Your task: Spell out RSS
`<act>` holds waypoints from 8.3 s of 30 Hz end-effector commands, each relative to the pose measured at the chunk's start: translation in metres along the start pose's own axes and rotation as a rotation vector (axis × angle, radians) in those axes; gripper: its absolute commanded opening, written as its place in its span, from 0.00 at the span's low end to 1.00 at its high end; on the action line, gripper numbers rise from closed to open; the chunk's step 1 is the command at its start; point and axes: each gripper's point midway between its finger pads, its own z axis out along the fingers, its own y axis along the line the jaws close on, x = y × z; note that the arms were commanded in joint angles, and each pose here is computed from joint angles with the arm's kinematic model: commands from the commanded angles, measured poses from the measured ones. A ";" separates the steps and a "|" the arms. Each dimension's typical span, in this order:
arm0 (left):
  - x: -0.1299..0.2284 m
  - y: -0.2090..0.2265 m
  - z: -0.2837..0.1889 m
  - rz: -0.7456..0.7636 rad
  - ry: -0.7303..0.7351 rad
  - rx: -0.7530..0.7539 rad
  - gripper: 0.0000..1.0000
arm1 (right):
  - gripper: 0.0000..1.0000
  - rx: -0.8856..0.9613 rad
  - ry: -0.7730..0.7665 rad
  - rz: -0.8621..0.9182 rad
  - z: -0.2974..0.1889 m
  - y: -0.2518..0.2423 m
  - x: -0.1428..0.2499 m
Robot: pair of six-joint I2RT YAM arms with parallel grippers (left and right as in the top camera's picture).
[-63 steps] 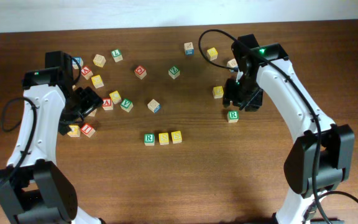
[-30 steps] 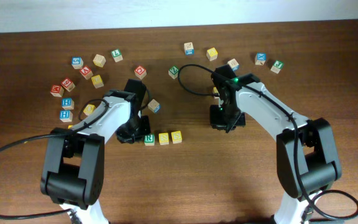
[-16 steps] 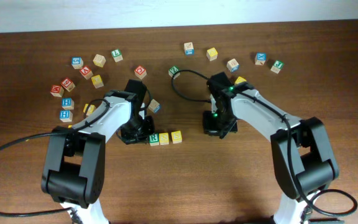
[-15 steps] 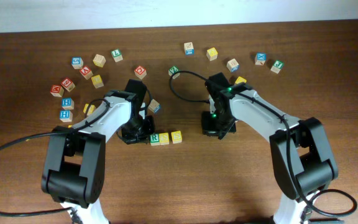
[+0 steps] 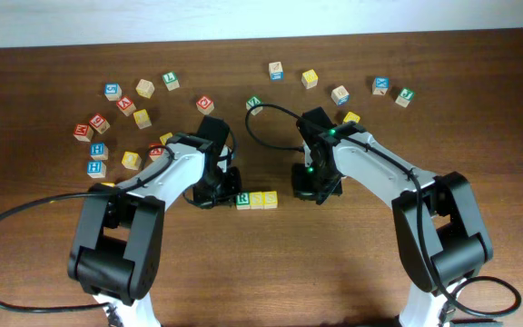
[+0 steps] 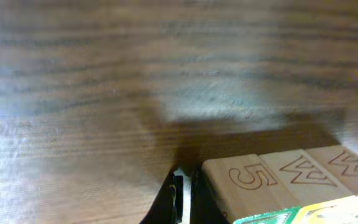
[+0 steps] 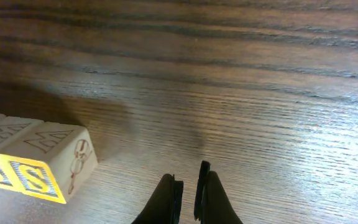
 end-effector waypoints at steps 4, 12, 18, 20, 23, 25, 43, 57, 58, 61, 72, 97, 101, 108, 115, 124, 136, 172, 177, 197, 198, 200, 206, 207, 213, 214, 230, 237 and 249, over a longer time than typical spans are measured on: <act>0.002 0.001 0.012 -0.012 0.018 0.004 0.00 | 0.04 -0.012 0.026 0.055 0.004 0.004 0.006; 0.014 -0.008 0.016 0.020 0.045 -0.008 0.00 | 0.04 -0.005 0.025 0.056 0.007 0.001 0.007; 0.015 -0.015 0.017 0.017 0.038 -0.005 0.00 | 0.04 -0.003 0.037 0.059 0.009 -0.001 0.012; 0.012 -0.017 0.018 0.022 0.026 0.001 0.00 | 0.04 -0.003 0.039 0.066 0.009 -0.001 0.012; 0.012 -0.017 0.018 0.021 0.027 0.001 0.00 | 0.04 -0.003 0.036 0.082 0.009 -0.001 0.011; 0.012 -0.017 0.018 0.021 0.027 0.001 0.00 | 0.04 -0.004 0.035 0.082 0.009 0.000 0.011; 0.000 0.029 -0.054 -0.040 -0.061 -0.094 0.08 | 0.04 0.069 -0.069 0.068 -0.037 -0.004 -0.013; 0.014 0.063 -0.152 -0.129 -0.309 -0.242 0.99 | 0.98 0.196 -0.431 0.050 -0.242 -0.061 0.134; 0.012 0.072 -0.154 -0.210 -0.318 -0.233 0.99 | 0.98 0.177 -0.443 0.078 -0.241 -0.065 0.145; 0.013 0.106 -0.161 -0.337 -0.304 -0.249 0.99 | 0.98 0.148 -0.454 0.089 -0.225 -0.078 0.174; 0.015 0.111 -0.162 -0.354 -0.295 -0.254 0.99 | 0.98 0.056 -0.404 0.071 -0.217 -0.066 0.186; 0.015 0.111 -0.162 -0.354 -0.295 -0.254 0.99 | 0.98 -0.048 -1.240 -0.175 -0.246 -0.076 0.097; 0.015 0.111 -0.162 -0.354 -0.295 -0.254 0.99 | 0.98 -0.071 -1.346 -0.195 -0.229 -0.080 0.093; 0.015 0.111 -0.162 -0.354 -0.295 -0.254 0.99 | 0.98 -0.064 -1.429 -0.179 -0.199 -0.096 0.088; 0.015 0.111 -0.162 -0.354 -0.295 -0.254 0.99 | 0.98 -0.044 -1.504 -0.221 -0.209 -0.095 0.095; 0.015 0.111 -0.162 -0.354 -0.296 -0.254 0.99 | 0.98 0.036 -1.541 -0.217 -0.217 -0.104 0.095; 0.015 0.111 -0.162 -0.354 -0.296 -0.254 0.99 | 0.98 0.100 -1.619 -0.151 -0.220 -0.125 0.085; 0.015 0.111 -0.162 -0.354 -0.296 -0.254 0.99 | 0.99 0.139 -1.540 -0.215 -0.174 -0.132 0.074; 0.015 0.111 -0.162 -0.354 -0.296 -0.254 0.99 | 0.98 0.136 -1.543 -0.218 -0.175 -0.131 0.074; 0.015 0.111 -0.162 -0.354 -0.295 -0.254 0.99 | 0.98 0.136 -1.543 -0.218 -0.175 -0.131 0.074; 0.015 0.111 -0.162 -0.354 -0.295 -0.254 0.99 | 0.98 0.136 -1.543 -0.218 -0.175 -0.131 0.074; 0.015 0.111 -0.162 -0.354 -0.295 -0.254 0.99 | 0.98 0.136 -1.543 -0.218 -0.175 -0.131 0.074; 0.016 0.111 -0.162 -0.350 -0.290 -0.257 0.99 | 0.98 0.136 -1.543 -0.218 -0.175 -0.131 0.074; 0.017 0.111 -0.162 -0.351 -0.289 -0.257 0.99 | 0.99 0.136 -1.543 -0.218 -0.175 -0.131 0.074; 0.014 0.111 -0.164 -0.321 -0.318 -0.257 0.99 | 0.98 0.136 -1.543 -0.218 -0.175 -0.131 0.074; 0.010 0.110 -0.165 -0.299 -0.335 -0.252 0.99 | 0.98 0.136 -1.543 -0.218 -0.175 -0.131 0.074; 0.057 0.096 -0.208 -0.132 -0.687 -0.106 0.99 | 0.98 0.136 -1.543 -0.218 -0.175 -0.131 0.074; 0.094 0.110 -0.201 -0.126 -0.794 -0.097 0.99 | 0.98 0.136 -1.543 -0.218 -0.175 -0.131 0.074; 0.115 0.105 -0.214 0.061 -1.038 -0.063 0.99 | 0.98 0.136 -1.543 -0.218 -0.175 -0.131 0.074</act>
